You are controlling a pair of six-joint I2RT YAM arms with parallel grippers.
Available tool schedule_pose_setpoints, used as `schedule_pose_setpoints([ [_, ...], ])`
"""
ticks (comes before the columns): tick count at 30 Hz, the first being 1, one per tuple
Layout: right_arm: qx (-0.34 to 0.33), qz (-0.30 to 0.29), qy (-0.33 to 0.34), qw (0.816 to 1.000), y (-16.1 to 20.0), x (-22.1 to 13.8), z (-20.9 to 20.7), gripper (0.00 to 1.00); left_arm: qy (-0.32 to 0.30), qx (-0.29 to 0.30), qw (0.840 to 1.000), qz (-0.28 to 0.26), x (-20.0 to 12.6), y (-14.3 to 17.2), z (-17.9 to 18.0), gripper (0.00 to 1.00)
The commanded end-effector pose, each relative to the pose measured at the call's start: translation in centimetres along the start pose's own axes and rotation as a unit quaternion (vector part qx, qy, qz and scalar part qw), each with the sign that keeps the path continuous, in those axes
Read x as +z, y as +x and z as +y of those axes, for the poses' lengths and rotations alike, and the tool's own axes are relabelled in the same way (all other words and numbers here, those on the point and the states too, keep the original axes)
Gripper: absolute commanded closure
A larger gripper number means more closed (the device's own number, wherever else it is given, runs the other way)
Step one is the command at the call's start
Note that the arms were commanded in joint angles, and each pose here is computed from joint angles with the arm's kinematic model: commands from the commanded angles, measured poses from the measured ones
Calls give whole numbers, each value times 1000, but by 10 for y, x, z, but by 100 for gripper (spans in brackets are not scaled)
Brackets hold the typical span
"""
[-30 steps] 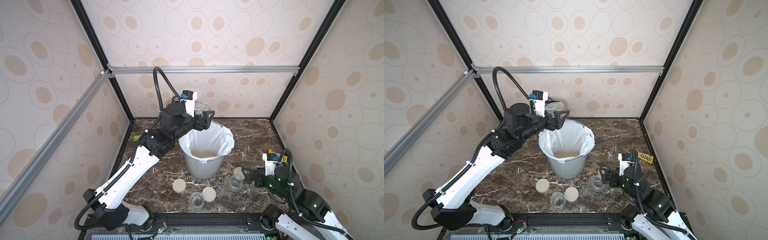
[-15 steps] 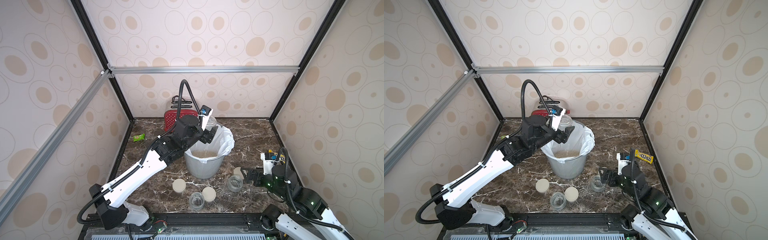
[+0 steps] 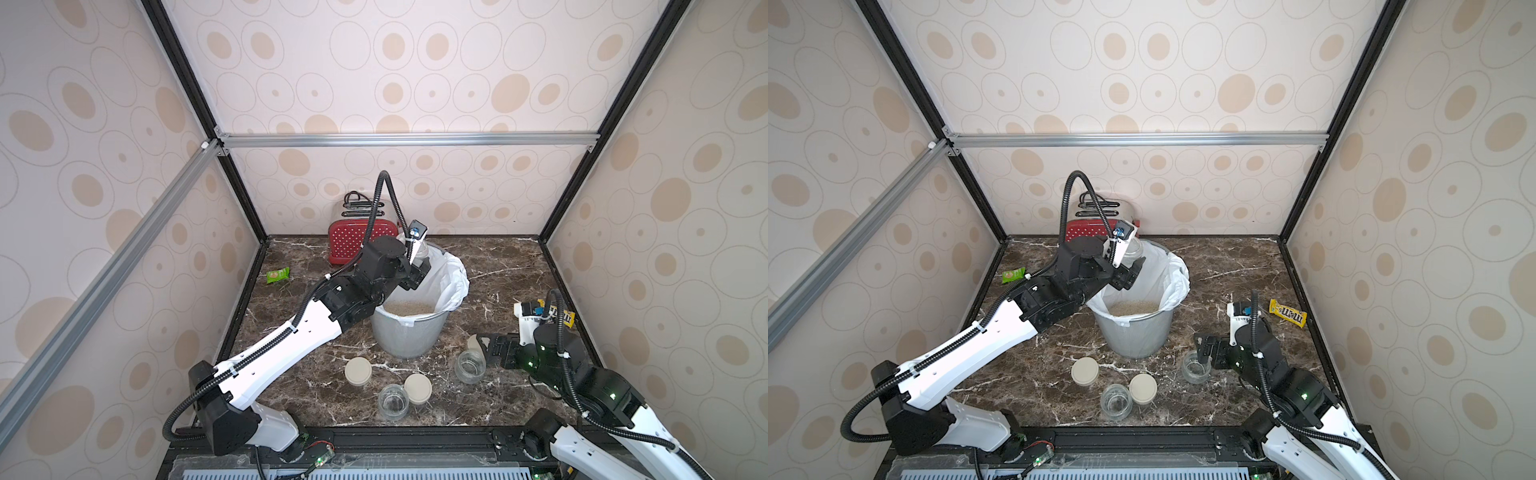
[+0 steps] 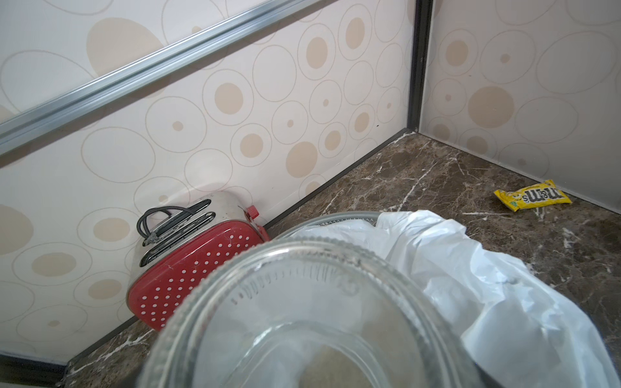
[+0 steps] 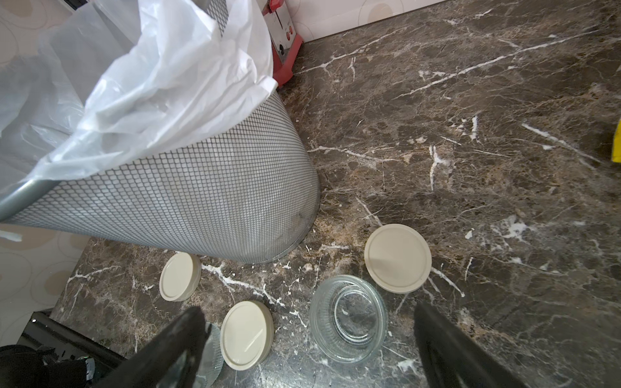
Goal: Empty moldy rice from jars
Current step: Pour the moldy rice from the jar into the trash bin.
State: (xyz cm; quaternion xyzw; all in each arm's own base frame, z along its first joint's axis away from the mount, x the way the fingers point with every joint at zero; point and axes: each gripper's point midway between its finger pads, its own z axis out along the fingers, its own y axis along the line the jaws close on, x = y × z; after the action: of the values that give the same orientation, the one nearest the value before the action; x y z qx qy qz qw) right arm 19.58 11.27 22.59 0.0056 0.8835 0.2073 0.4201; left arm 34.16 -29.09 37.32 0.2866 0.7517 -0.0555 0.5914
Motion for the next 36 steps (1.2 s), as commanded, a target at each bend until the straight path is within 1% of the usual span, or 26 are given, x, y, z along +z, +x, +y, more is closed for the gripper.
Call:
schedule_pose_setpoints([
  [1,-11,-4,1,1000,-5,2,3,1,-16,-46,998,-47,-7,-24,9,51],
  [6,-18,2,1,1000,-6,7,6,1,76,-160,981,-83,-17,-44,-4,50],
  [8,-18,6,0,1000,-4,9,6,1,96,-182,974,-95,-22,-51,-5,50],
  [10,-18,8,-4,1000,-3,10,8,1,77,-157,980,-91,-24,-52,0,54],
  [12,-17,10,-7,1000,-2,12,9,1,17,-79,995,-55,-22,-44,3,55],
  [13,-17,10,-7,1000,-2,12,9,1,6,-63,997,-40,-21,-40,4,54],
  [14,-17,10,-7,1000,-1,13,9,1,0,-71,997,-31,-20,-36,6,53],
  [15,-18,10,-7,1000,-2,13,9,1,0,-103,994,-33,-20,-34,11,52],
  [16,-17,10,-7,1000,-3,13,9,1,24,-142,988,-47,-20,-35,13,51],
  [18,-17,9,-7,1000,-3,13,9,1,73,-250,961,-90,-19,-39,25,53],
  [19,-17,9,-7,1000,-3,14,10,1,70,-261,957,-102,-20,-39,31,54],
  [20,-17,9,-9,1000,-3,14,10,1,60,-237,964,-103,-21,-41,31,56],
  [22,-19,11,-11,1000,-3,15,12,1,5,-142,988,-66,-23,-37,26,57],
  [23,-21,12,-11,1000,-4,15,12,1,-21,-79,995,-50,-25,-36,19,55],
  [24,-21,12,-10,1000,-4,15,12,1,-34,-55,997,-42,-26,-36,18,54],
  [25,-22,13,-8,1000,-4,15,12,1,-29,-73,996,-39,-26,-35,17,51],
  [26,-23,13,-8,1000,-4,16,12,1,-8,-121,991,-49,-26,-37,21,50],
  [27,-23,14,-8,1000,-4,17,12,1,25,-173,983,-65,-25,-39,23,50],
  [28,-22,13,-10,1000,-4,18,13,1,57,-235,966,-87,-23,-41,28,50],
  [29,-22,14,-13,1000,-4,18,15,1,71,-271,954,-107,-22,-44,34,51],
  [30,-21,14,-16,1000,-5,19,16,1,67,-266,955,-114,-22,-45,36,53],
  [31,-21,15,-18,1000,-4,19,17,1,56,-231,966,-105,-21,-46,32,55],
  [32,-21,16,-19,999,-4,19,17,1,24,-176,981,-78,-19,-41,29,55],
  [34,-22,18,-18,999,-4,19,17,1,-18,-88,995,-44,-20,-38,19,51],
  [35,-23,16,-17,999,-5,18,17,1,-14,-110,993,-38,-19,-36,19,49],
  [36,-23,17,-16,999,-4,18,16,1,7,-161,986,-47,-19,-37,22,48],
])
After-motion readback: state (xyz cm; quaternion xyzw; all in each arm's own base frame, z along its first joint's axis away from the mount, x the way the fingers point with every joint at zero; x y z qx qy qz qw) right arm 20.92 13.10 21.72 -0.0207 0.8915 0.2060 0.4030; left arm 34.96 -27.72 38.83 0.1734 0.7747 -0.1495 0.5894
